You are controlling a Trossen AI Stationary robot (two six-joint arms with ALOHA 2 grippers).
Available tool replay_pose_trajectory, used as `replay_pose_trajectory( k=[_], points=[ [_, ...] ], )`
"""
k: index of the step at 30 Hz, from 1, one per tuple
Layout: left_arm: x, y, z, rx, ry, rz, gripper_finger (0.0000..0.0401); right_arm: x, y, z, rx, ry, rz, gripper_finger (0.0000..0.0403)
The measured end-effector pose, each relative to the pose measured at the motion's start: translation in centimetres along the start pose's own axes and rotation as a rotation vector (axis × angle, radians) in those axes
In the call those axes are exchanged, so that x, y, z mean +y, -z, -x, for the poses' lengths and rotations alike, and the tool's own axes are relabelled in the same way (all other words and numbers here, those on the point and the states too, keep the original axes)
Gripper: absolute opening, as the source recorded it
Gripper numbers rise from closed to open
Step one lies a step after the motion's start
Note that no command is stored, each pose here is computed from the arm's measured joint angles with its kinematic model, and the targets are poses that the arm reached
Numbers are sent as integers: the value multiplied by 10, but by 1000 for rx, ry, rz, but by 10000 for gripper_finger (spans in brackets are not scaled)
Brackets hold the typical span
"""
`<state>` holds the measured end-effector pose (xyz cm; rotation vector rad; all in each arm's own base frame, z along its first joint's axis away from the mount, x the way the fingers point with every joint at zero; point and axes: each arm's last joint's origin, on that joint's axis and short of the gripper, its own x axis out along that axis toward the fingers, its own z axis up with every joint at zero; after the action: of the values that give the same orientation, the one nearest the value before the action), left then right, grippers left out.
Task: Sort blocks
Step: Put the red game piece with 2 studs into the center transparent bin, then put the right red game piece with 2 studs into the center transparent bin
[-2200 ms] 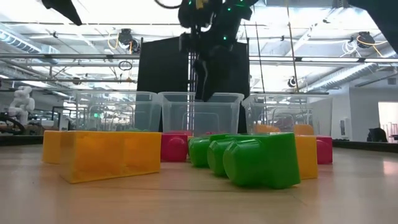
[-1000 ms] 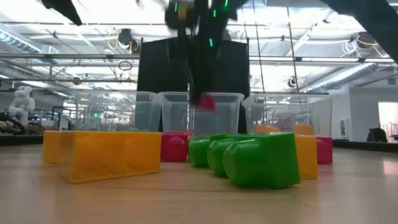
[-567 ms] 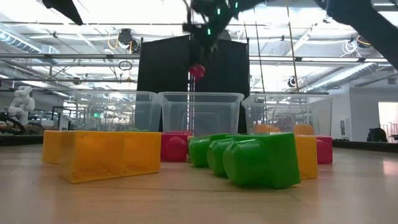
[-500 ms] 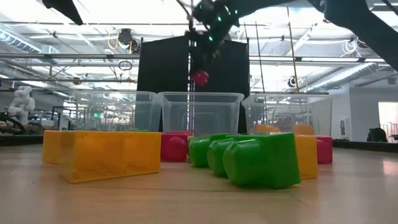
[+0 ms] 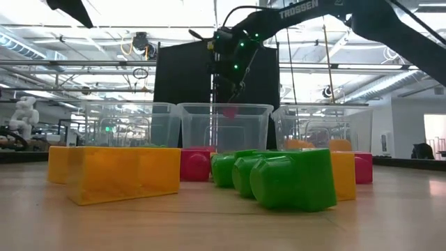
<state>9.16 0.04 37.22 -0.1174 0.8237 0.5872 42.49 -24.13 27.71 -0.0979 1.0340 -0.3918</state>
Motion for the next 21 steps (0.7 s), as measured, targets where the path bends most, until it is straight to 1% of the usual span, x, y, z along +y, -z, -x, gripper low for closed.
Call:
replay_pose_trajectory(
  k=[3, 5, 6, 8, 11, 14, 17, 19, 21],
  points=[
    [0, 0, 0, 0, 0, 0, 0, 1, 0, 0, -8, -27, 1, 219],
    [0, 0, 0, 0, 0, 1, 0, 3, -1, 0, -10, -27, 4, 262],
    [0, 0, 0, 0, 0, 1, 0, 4, -1, 0, -7, -28, 6, 276],
    [0, 0, 0, 0, 0, 1, 0, 6, -3, 4, -13, -30, 11, 293],
    [0, 0, 0, 0, 0, 2, 0, 11, -11, 22, -54, -38, 23, 295],
    [0, 0, 0, 0, 0, 3, 0, 27, -26, 52, -165, -140, 50, 285],
    [0, 0, 0, 0, 0, 3, 0, 59, -42, 78, -276, -247, 142, 275],
    [0, 0, 0, 0, 0, 3, 0, 85, -48, 86, -319, -281, 245, 271],
    [0, 0, 0, 0, 0, 3, 0, 111, -52, 86, -334, -304, 351, 270]
  ],
)
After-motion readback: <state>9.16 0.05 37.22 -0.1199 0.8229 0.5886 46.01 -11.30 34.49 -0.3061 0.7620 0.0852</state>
